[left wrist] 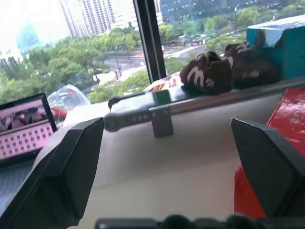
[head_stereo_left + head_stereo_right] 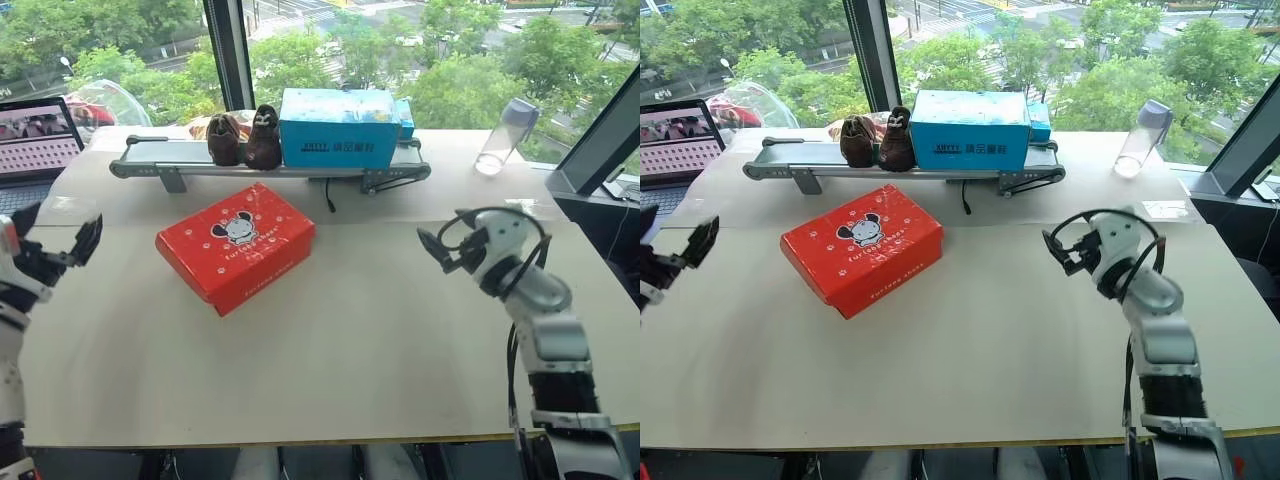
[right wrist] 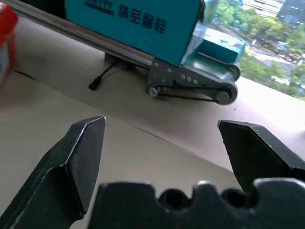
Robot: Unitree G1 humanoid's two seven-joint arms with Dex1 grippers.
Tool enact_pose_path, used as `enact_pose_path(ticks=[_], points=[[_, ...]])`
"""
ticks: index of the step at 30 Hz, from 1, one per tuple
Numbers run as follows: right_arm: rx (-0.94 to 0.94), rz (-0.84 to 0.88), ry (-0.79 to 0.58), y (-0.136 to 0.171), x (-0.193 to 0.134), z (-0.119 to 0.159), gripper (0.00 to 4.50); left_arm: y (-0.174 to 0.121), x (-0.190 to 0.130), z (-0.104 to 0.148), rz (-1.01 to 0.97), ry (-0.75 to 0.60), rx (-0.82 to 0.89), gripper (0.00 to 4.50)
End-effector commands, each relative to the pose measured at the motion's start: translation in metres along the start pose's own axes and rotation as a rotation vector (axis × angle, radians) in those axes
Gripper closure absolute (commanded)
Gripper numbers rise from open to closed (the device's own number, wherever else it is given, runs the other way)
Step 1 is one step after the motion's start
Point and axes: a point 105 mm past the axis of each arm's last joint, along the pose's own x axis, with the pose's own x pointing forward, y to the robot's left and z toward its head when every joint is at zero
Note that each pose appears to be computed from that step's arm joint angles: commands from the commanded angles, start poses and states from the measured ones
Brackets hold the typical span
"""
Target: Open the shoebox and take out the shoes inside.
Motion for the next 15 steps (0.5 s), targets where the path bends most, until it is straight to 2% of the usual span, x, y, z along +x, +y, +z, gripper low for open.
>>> enact_pose_path(ticks=[1, 5, 6, 8, 11, 14, 15], points=[[0.022, 0.197, 0.020, 0.018, 0.001, 0.013, 0.04, -0.022, 0.001, 0.004, -0.169, 0.039, 0.056, 0.00], [0.050, 0.348, 0.047, 0.031, 0.002, 0.024, 0.04, -0.036, -0.002, 0.001, -0.290, 0.080, 0.069, 0.00], [0.055, 0.363, 0.052, 0.032, 0.002, 0.024, 0.56, -0.038, -0.003, 0.001, -0.303, 0.085, 0.069, 0.53], [0.051, 0.405, 0.065, 0.035, 0.003, 0.023, 1.09, -0.040, -0.006, 0.000, -0.328, 0.088, 0.052, 1.11], [0.047, 0.427, 0.079, 0.036, 0.006, 0.019, 2.21, -0.038, -0.012, -0.001, -0.332, 0.099, 0.056, 2.35], [0.023, 0.412, 0.097, 0.033, 0.012, 0.010, 3.13, -0.032, -0.016, -0.002, -0.295, 0.098, 0.035, 3.30], [0.007, 0.409, 0.103, 0.033, 0.013, 0.008, 3.56, -0.030, -0.017, -0.002, -0.284, 0.097, 0.033, 3.75]])
